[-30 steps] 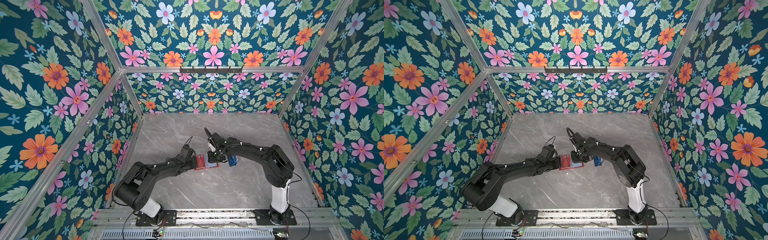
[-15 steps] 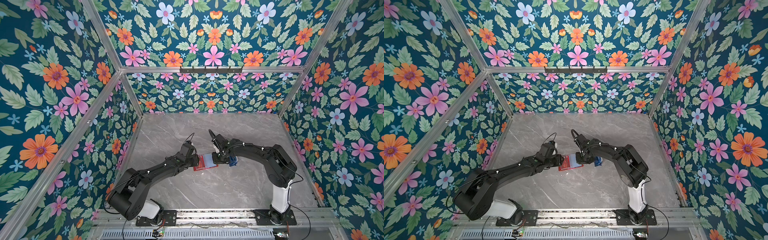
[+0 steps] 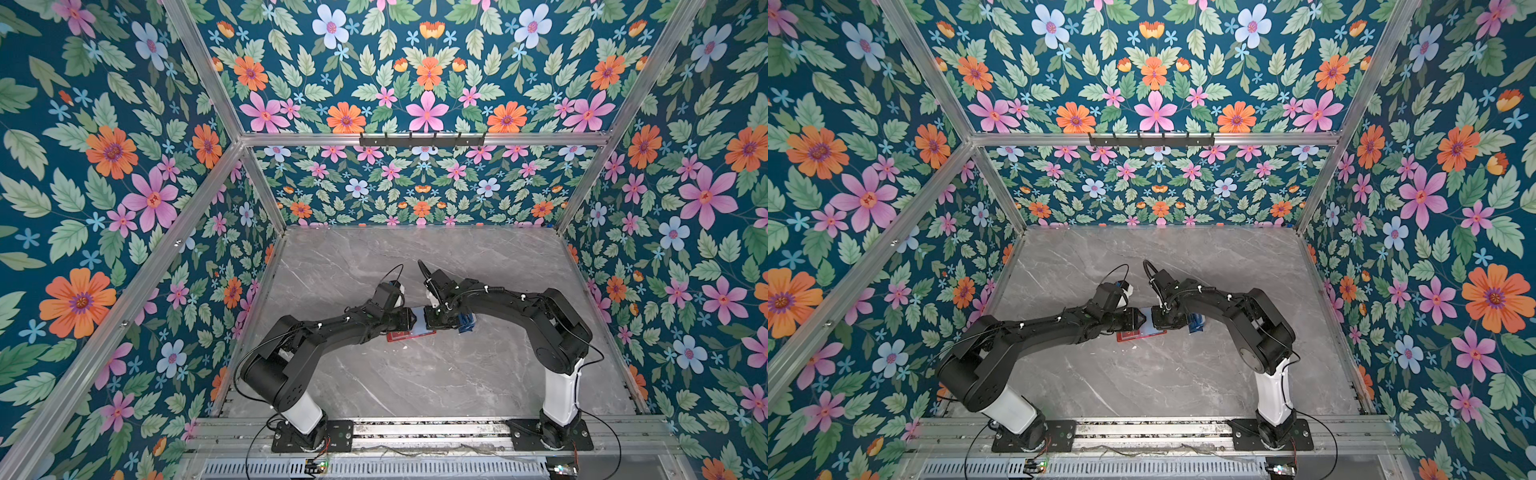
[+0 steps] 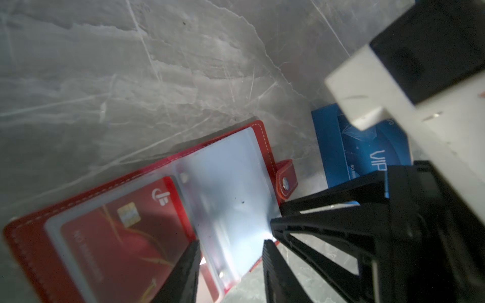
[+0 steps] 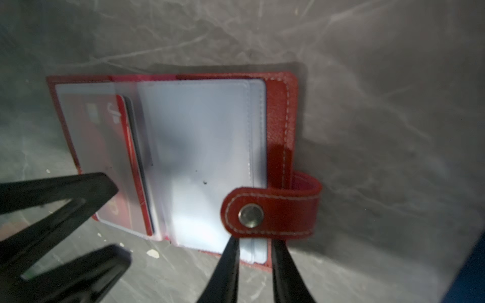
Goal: Put the credit cards into the card holder
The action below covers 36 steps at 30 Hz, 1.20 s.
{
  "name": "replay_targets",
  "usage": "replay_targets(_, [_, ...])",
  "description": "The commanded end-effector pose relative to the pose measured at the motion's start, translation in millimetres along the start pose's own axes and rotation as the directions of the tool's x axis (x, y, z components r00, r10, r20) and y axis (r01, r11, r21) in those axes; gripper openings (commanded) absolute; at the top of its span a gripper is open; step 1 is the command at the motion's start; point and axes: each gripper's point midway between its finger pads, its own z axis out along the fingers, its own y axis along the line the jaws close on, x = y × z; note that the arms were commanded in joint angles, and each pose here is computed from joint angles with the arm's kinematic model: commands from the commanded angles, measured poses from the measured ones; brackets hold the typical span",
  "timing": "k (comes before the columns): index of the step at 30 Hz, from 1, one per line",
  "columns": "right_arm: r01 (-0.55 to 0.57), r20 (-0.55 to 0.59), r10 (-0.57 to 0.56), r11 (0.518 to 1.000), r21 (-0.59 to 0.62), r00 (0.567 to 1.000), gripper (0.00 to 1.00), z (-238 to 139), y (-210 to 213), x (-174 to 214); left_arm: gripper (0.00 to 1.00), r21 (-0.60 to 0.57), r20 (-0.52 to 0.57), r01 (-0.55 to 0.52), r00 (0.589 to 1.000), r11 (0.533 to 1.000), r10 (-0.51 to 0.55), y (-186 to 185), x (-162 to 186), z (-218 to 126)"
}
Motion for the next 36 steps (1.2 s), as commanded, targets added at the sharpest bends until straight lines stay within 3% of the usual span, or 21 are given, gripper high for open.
replay_targets(1, [-0.012, -0.044, 0.010, 0.999, -0.043, 0.999, 0.24, 4, 7, 10, 0.39, 0.007, 0.009, 0.022, 1.000, 1.000, -0.022, -2, -5, 5])
replay_targets(7, [-0.016, -0.046, 0.013, 0.999, -0.048, 0.999, 0.23, 4, 7, 11, 0.28, 0.009, -0.002, 0.044, 0.999, 0.999, -0.044, 0, -3, 12])
replay_targets(26, [-0.022, -0.043, 0.019, 0.998, -0.051, 0.999, 0.23, 4, 6, 13, 0.23, 0.063, -0.033, 0.069, 0.997, 0.996, -0.067, -6, 0, 26])
replay_targets(36, [-0.019, 0.026, 0.020, 0.999, -0.039, 0.999, 0.23, -13, 6, 4, 0.00, 0.044, -0.023, 0.076, 0.997, 0.996, -0.075, -3, -1, 23])
